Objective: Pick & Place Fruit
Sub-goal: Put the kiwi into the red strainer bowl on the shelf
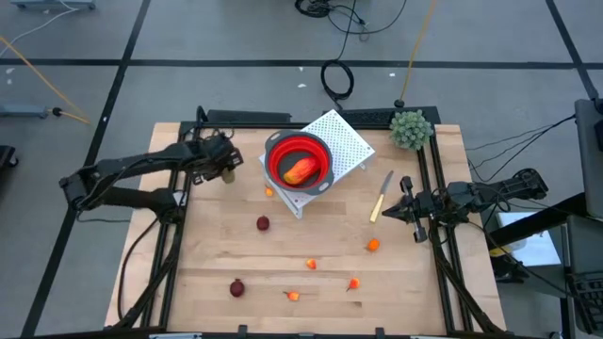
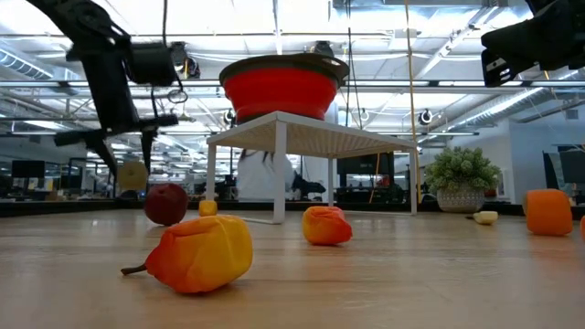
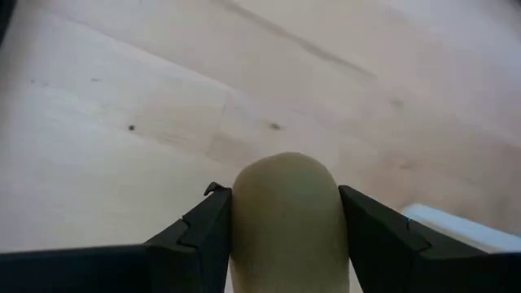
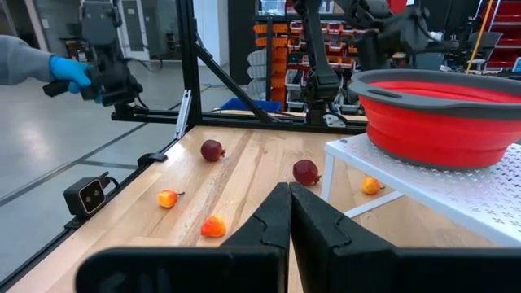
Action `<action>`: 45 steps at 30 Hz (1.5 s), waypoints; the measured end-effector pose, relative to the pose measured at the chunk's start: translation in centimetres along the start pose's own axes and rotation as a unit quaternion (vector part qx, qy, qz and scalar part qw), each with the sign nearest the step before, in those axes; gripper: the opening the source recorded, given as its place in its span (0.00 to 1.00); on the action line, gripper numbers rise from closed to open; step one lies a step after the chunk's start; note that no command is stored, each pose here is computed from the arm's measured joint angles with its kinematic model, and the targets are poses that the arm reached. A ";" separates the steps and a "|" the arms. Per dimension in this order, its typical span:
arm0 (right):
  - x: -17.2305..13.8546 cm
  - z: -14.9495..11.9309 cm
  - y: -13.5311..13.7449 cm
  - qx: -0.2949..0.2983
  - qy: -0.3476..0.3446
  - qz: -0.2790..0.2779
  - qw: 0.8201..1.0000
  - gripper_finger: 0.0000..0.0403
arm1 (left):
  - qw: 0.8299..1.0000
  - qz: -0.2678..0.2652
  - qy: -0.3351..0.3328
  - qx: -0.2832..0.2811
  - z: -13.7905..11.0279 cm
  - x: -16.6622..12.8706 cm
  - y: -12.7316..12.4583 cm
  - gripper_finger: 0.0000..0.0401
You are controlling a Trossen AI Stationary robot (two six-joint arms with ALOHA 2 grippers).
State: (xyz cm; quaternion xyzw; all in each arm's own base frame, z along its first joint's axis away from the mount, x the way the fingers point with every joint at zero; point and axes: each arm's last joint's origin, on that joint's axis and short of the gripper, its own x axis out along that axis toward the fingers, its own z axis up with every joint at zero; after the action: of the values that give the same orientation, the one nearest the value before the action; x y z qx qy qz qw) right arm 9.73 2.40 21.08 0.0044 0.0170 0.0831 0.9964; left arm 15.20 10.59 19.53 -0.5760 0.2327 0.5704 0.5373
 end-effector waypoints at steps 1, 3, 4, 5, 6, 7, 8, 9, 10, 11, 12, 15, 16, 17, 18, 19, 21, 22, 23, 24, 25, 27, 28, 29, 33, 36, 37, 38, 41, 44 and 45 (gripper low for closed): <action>0.0 0.0 0.0 0.000 0.000 0.000 1.000 0.00 | 1.000 -0.014 -0.005 -0.004 0.0 -0.5 0.0 0.49; 0.0 0.0 0.0 0.000 0.000 0.000 1.000 0.00 | 0.999 -0.038 -0.018 -0.014 0.0 -1.4 0.1 0.48; 0.0 0.0 0.0 0.000 0.000 0.000 1.000 0.00 | 0.998 -0.050 -0.026 -0.020 0.0 -1.9 0.2 0.48; 0.0 0.0 0.0 0.000 0.000 0.000 1.000 0.00 | 0.997 -0.063 -0.035 -0.026 -0.1 -2.4 0.3 0.47; 0.0 0.0 0.0 0.000 0.000 0.000 1.000 0.00 | 0.996 -0.078 -0.043 -0.032 -0.1 -2.9 0.3 0.47; 0.0 0.0 0.0 0.000 0.000 0.000 1.000 0.00 | 0.993 -0.093 -0.053 -0.039 0.0 -3.4 0.4 0.46; 0.0 0.0 0.0 0.000 0.000 0.000 1.000 0.00 | 0.991 -0.109 -0.064 -0.045 0.0 -3.9 0.5 0.46; 0.0 0.0 0.0 0.000 0.000 0.000 1.000 0.00 | 0.988 -0.127 -0.074 -0.050 0.0 -4.4 0.5 0.46; 0.0 0.0 0.0 0.000 0.000 0.001 1.000 0.00 | 0.984 -0.148 -0.083 -0.057 0.1 -5.0 0.5 0.46; 0.0 0.0 0.0 0.000 0.000 0.000 1.000 0.00 | 0.979 -0.171 -0.091 -0.065 0.1 -5.5 0.5 0.46; 0.0 0.0 0.0 0.000 0.000 0.000 1.000 0.00 | 0.974 -0.194 -0.098 -0.070 0.2 -6.0 0.4 0.47; 0.0 0.0 0.0 0.000 0.000 0.000 1.000 0.00 | 0.953 -0.266 -0.118 -0.081 0.3 -7.5 0.0 0.49; 0.0 0.0 0.0 0.000 0.000 0.000 1.000 0.00 | 0.946 -0.288 -0.124 -0.083 0.3 -7.9 -0.2 0.49; 0.0 0.0 0.0 0.000 0.000 0.001 1.000 0.00 | 0.938 -0.311 -0.128 -0.085 0.4 -8.4 -0.5 0.49; 0.0 0.0 0.0 0.000 0.000 0.001 1.000 0.00 | 0.930 -0.331 -0.132 -0.087 0.4 -8.7 -0.7 0.49; 0.0 0.0 0.0 0.000 0.000 0.001 1.000 0.00 | 0.923 -0.350 -0.138 -0.088 0.4 -9.1 -0.9 0.48; 0.0 0.0 0.0 0.000 0.000 0.001 1.000 0.00 | 0.908 -0.384 -0.145 -0.085 0.4 -9.7 -1.5 0.47; 0.0 0.0 0.0 0.000 0.000 0.001 1.000 0.00 | 0.900 -0.401 -0.146 -0.086 0.4 -9.9 -1.7 0.46; 0.0 0.0 0.0 0.000 0.000 0.001 1.000 0.00 | 0.892 -0.417 -0.147 -0.089 0.4 -10.2 -1.9 0.46; 0.0 0.0 0.0 0.000 0.000 0.001 1.000 0.00 | 0.885 -0.432 -0.146 -0.091 0.4 -10.5 -2.1 0.46; 0.0 0.0 0.0 0.000 0.000 0.000 1.000 0.00 | 0.878 -0.446 -0.146 -0.093 0.4 -10.8 -2.3 0.46; 0.0 0.0 0.0 0.000 0.000 0.000 1.000 0.00 | 0.865 -0.472 -0.147 -0.087 0.2 -11.3 -2.6 0.47; 0.0 0.0 0.0 0.000 0.001 0.000 1.000 0.00 | 0.858 -0.485 -0.148 -0.084 0.2 -11.6 -2.8 0.48; 0.0 0.0 0.0 0.000 0.001 0.001 1.000 0.00 | 0.851 -0.498 -0.149 -0.080 0.1 -11.9 -2.9 0.49; 0.0 0.0 0.0 0.000 0.001 0.000 1.000 0.00 | 0.816 -0.555 -0.157 -0.046 -0.3 -13.2 -3.4 0.49; 0.0 -0.1 0.0 -0.002 0.003 0.000 1.000 0.00 | 0.788 -0.594 -0.162 -0.004 -0.6 -14.2 -3.7 0.47; 0.0 -0.1 0.0 -0.004 0.005 0.001 1.000 0.00 | 0.779 -0.605 -0.164 0.012 -0.8 -14.5 -3.8 0.47; 0.0 -0.1 0.0 -0.005 0.006 0.001 1.000 0.00 | 0.771 -0.614 -0.166 0.027 -0.9 -14.7 -3.8 0.46; 0.0 -0.2 0.0 -0.005 0.009 0.000 1.000 0.00 | 0.750 -0.635 -0.173 0.065 -1.3 -15.3 -3.9 0.46; 0.0 -0.3 0.0 -0.006 0.016 0.000 1.000 0.00 | 0.735 -0.647 -0.183 0.090 -1.7 -15.7 -3.9 0.48; 0.0 -0.3 0.0 -0.006 0.016 0.000 1.000 0.00 | 0.730 -0.650 -0.188 0.098 -1.9 -15.9 -3.9 0.49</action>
State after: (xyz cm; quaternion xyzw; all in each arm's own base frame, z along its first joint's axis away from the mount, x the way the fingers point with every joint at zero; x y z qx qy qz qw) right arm 9.71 2.39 20.77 -0.0029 0.0328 0.0835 0.9960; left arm 15.58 4.70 34.88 -0.4123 -0.2494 0.1527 0.8628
